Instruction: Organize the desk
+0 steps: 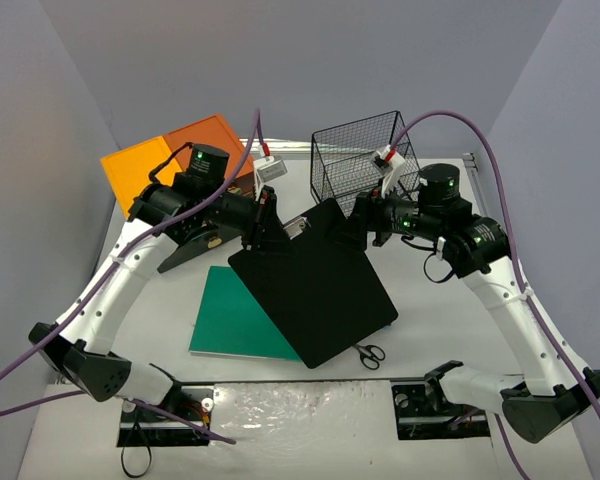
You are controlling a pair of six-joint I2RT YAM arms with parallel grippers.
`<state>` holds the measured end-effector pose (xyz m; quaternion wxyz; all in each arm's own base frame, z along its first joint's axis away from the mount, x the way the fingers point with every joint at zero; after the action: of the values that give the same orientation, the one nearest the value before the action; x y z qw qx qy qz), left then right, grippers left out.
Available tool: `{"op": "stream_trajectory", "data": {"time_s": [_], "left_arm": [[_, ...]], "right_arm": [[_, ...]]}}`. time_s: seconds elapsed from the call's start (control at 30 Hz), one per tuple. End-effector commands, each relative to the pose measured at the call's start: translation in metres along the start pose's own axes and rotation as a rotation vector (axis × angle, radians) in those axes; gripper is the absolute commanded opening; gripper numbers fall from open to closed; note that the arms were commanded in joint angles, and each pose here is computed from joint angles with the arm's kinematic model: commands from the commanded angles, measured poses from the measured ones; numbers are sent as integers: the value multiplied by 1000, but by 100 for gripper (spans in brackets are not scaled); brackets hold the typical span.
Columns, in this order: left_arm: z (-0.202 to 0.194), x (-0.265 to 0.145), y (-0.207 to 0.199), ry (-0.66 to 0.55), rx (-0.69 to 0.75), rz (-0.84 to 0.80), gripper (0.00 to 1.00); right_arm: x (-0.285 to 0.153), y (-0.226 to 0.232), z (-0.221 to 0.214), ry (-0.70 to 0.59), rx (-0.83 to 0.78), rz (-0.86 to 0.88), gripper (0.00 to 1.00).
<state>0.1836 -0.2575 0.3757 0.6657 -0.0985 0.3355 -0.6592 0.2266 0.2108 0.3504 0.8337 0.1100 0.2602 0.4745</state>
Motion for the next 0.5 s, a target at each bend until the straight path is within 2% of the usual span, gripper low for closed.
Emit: {"op": "stream_trajectory", "data": {"time_s": [0.0, 0.33, 0.4, 0.47], "left_arm": [[20, -11, -38, -83, 139, -158, 0], [38, -19, -62, -203, 184, -330, 0], [37, -20, -62, -202, 182, -328, 0], [37, -21, -60, -203, 191, -325, 0]], "right_arm": [[-6, 18, 15, -52, -37, 99, 65], [-22, 52, 19, -39, -19, 262, 61], [-23, 54, 18, -34, -9, 278, 58], [-24, 57, 15, -26, -2, 295, 51]]}}
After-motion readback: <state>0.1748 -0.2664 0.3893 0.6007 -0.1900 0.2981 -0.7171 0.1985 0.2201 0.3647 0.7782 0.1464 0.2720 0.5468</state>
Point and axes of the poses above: each gripper's point midway between its finger pads, its own x axis out along the fingers, its own y axis along the line the jaws close on, z = x × y, the point moved 3 cm from there along -x, back along the fingers, and after that the axes turned 1 degree about -x, right-handed, at the moved point
